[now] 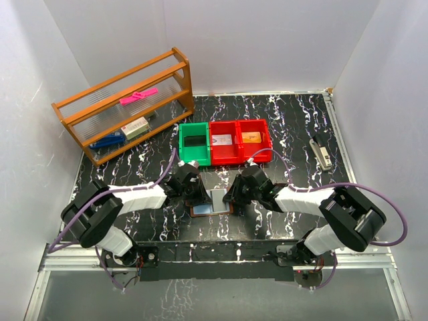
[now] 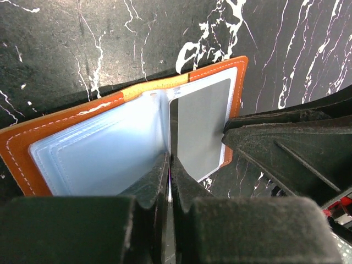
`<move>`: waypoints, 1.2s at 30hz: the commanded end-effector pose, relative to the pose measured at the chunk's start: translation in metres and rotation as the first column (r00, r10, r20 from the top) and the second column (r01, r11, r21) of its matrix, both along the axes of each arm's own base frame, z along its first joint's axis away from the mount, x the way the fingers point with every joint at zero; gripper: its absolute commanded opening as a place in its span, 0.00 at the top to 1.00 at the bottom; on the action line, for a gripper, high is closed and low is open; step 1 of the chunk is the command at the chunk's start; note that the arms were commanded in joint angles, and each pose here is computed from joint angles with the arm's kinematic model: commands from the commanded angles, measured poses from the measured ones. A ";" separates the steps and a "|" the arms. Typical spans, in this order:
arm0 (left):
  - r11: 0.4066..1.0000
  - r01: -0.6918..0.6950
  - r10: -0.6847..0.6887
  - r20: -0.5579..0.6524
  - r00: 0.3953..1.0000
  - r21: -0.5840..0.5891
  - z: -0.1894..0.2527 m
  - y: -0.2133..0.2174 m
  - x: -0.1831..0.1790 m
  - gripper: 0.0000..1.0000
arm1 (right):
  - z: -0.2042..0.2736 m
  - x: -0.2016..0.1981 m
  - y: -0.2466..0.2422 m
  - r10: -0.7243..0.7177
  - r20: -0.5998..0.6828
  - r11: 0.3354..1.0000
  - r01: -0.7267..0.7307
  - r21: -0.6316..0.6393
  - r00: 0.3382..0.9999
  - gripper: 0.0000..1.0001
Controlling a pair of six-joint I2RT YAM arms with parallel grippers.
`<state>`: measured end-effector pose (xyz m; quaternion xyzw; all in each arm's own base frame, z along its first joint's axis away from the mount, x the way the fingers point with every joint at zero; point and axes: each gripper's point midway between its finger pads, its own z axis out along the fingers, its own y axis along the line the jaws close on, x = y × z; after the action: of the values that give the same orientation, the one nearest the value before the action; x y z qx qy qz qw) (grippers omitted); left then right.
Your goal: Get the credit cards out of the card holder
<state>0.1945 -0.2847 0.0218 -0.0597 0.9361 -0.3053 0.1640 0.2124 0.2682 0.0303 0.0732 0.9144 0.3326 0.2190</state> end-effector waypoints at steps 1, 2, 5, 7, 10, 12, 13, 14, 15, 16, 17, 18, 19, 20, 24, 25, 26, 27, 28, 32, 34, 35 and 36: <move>1.000 0.003 -0.003 0.025 1.000 0.001 0.009 0.003 -0.001 1.00 | -0.020 -0.012 -0.010 -0.005 -0.054 0.998 0.002 -0.061 0.999 0.83; 1.000 -0.003 0.003 0.033 0.999 0.006 0.010 0.005 -0.001 1.00 | -0.020 -0.012 -0.011 -0.009 -0.055 0.998 0.005 -0.065 0.998 0.83; 1.000 -0.009 0.008 0.053 0.999 0.027 0.014 0.012 -0.001 1.00 | -0.020 -0.011 -0.012 -0.012 -0.053 0.998 0.009 -0.070 0.999 0.82; 0.999 -0.014 0.011 0.059 0.998 0.045 0.015 0.016 -0.001 1.00 | -0.020 -0.010 -0.011 -0.010 -0.053 0.998 0.007 -0.067 0.999 0.82; 0.999 -0.012 0.009 0.063 0.998 0.047 0.016 0.017 -0.001 0.98 | -0.020 -0.011 -0.010 -0.005 -0.054 0.998 0.002 -0.063 0.999 0.82; 0.999 -0.010 0.007 0.068 0.998 0.041 0.018 0.014 0.001 0.88 | -0.018 -0.010 -0.008 -0.001 -0.051 0.998 -0.002 -0.060 0.999 0.83; 1.000 -0.002 0.000 0.074 0.997 0.027 0.020 0.011 0.002 0.86 | -0.017 -0.010 -0.008 0.003 -0.050 0.998 -0.006 -0.057 0.999 0.83; 1.000 0.004 -0.005 0.083 0.997 0.010 0.023 0.007 0.004 0.84 | -0.016 -0.009 -0.007 0.005 -0.047 0.999 -0.008 -0.053 0.999 0.82; 1.000 0.012 -0.012 0.087 0.996 -0.007 0.025 0.004 0.004 0.81 | -0.015 -0.010 -0.006 0.009 -0.047 0.999 -0.012 -0.047 0.999 0.82; 1.000 0.021 -0.019 0.091 0.996 -0.024 0.027 0.000 0.005 0.79 | -0.014 -0.010 -0.004 0.014 -0.046 0.999 -0.016 -0.040 0.999 0.82; 0.999 0.029 -0.026 0.094 0.995 -0.039 0.029 -0.004 0.006 0.77 | -0.013 -0.010 -0.003 0.016 -0.046 0.999 -0.018 -0.035 0.999 0.82; 0.998 0.034 -0.030 0.091 0.995 -0.045 0.029 -0.006 0.006 0.76 | -0.012 -0.010 -0.003 0.018 -0.046 0.999 -0.019 -0.030 0.999 0.82; 0.998 0.036 -0.032 0.084 0.996 -0.044 0.027 -0.008 0.006 0.76 | -0.012 -0.010 -0.002 0.017 -0.049 0.999 -0.019 -0.027 0.999 0.82; 0.998 0.035 -0.031 0.076 0.997 -0.044 0.025 -0.008 0.006 0.76 | -0.012 -0.010 -0.002 0.016 -0.049 1.000 -0.017 -0.025 0.999 0.81; 0.998 0.009 -0.005 0.071 0.997 -0.054 0.016 -0.007 0.006 0.79 | -0.014 -0.011 -0.003 0.013 -0.056 1.000 -0.015 -0.025 0.998 0.81; 0.999 0.001 0.002 0.063 0.998 -0.038 0.012 -0.004 0.006 0.80 | -0.015 -0.011 -0.003 0.011 -0.057 1.000 -0.012 -0.025 0.998 0.81; 1.000 -0.005 0.006 0.056 0.998 -0.017 0.008 -0.001 0.005 0.81 | -0.016 -0.012 -0.003 0.013 -0.059 1.000 -0.014 -0.026 0.998 0.81; 1.000 -0.008 0.008 0.048 0.999 -0.003 0.004 0.002 0.004 0.81 | -0.017 -0.012 -0.003 0.012 -0.062 1.000 -0.014 -0.027 0.998 0.81; 1.000 -0.008 0.008 0.047 0.999 0.002 0.002 0.003 0.003 0.81 | -0.017 -0.013 -0.003 0.015 -0.064 0.999 -0.017 -0.027 0.998 0.81; 1.000 -0.005 0.005 0.042 0.999 0.003 -0.001 0.005 0.000 0.80 | -0.019 -0.014 -0.002 0.021 -0.071 0.999 -0.023 -0.026 0.997 0.81; 0.999 -0.016 0.015 0.043 0.999 0.030 -0.002 0.011 0.000 0.77 | -0.020 -0.013 -0.002 0.019 -0.072 0.999 -0.022 -0.028 0.997 0.81; 0.999 -0.017 0.015 0.049 0.999 0.038 0.000 0.013 -0.001 0.77 | -0.021 -0.013 -0.002 0.017 -0.073 0.999 -0.019 -0.031 0.997 0.81; 0.999 -0.019 0.016 0.055 0.998 0.043 0.001 0.015 0.000 0.76 | -0.021 -0.013 -0.003 0.017 -0.073 0.999 -0.019 -0.031 0.997 0.81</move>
<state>0.2000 -0.2848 0.0290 -0.0566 0.9280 -0.3157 0.1896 0.2100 0.2761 0.0300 0.0737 0.9110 0.3501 0.2051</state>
